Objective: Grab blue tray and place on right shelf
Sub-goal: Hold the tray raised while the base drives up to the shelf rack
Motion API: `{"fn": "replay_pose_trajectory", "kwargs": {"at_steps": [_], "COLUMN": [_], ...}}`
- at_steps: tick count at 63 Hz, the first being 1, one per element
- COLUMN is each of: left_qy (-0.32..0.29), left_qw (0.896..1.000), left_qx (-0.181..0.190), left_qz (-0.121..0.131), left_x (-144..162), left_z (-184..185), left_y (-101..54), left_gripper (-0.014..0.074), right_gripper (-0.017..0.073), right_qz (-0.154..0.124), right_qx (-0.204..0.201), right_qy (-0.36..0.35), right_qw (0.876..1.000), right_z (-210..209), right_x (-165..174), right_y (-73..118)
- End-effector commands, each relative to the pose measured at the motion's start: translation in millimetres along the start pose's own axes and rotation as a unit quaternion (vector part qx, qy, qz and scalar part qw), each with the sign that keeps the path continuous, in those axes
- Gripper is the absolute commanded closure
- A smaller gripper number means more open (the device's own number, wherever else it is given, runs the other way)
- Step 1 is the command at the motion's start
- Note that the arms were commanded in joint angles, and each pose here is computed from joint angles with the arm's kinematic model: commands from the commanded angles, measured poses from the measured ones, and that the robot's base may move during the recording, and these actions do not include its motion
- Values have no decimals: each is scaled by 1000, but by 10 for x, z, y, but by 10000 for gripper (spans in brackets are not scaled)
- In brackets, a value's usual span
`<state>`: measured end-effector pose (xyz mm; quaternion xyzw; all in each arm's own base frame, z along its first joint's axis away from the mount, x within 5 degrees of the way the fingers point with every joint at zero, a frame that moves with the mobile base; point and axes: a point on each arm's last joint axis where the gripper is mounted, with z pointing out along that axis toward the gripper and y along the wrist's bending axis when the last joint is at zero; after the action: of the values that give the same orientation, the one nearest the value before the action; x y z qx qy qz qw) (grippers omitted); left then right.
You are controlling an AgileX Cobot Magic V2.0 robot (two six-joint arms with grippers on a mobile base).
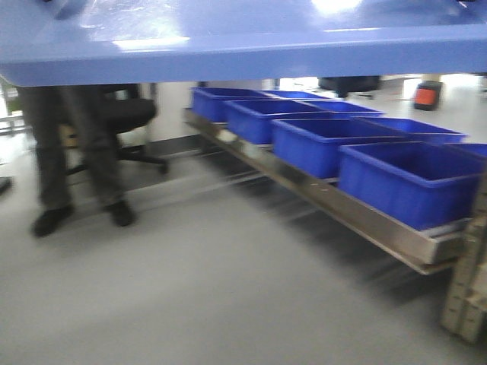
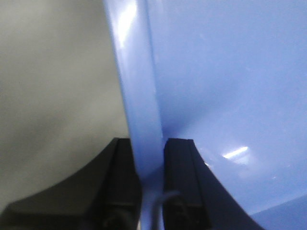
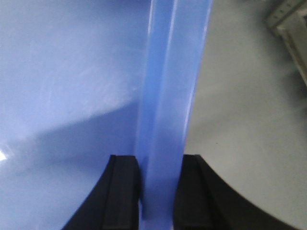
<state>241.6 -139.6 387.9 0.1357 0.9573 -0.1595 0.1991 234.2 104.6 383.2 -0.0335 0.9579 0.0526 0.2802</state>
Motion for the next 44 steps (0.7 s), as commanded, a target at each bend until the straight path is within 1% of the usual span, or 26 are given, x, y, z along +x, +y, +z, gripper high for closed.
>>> {"fn": "replay_pose_trajectory", "kwargs": {"at_steps": [1,44], "left_qy": [-39,-39], "left_qw": [998,998], "left_qx": [47,47], "left_qz": [20,20], "left_x": [-12,-12], "left_z": [-200,-200], "left_y": [-136,-136], "left_gripper": [642,642], "right_gripper": [503,503], "right_qz": [-15,-15], "right_qx": [-26,-26], "right_qy": [-63,-63], "right_qw": [998,998], "right_z": [-183,-183], "right_x": [-93,-93], "right_y": [21,21]}}
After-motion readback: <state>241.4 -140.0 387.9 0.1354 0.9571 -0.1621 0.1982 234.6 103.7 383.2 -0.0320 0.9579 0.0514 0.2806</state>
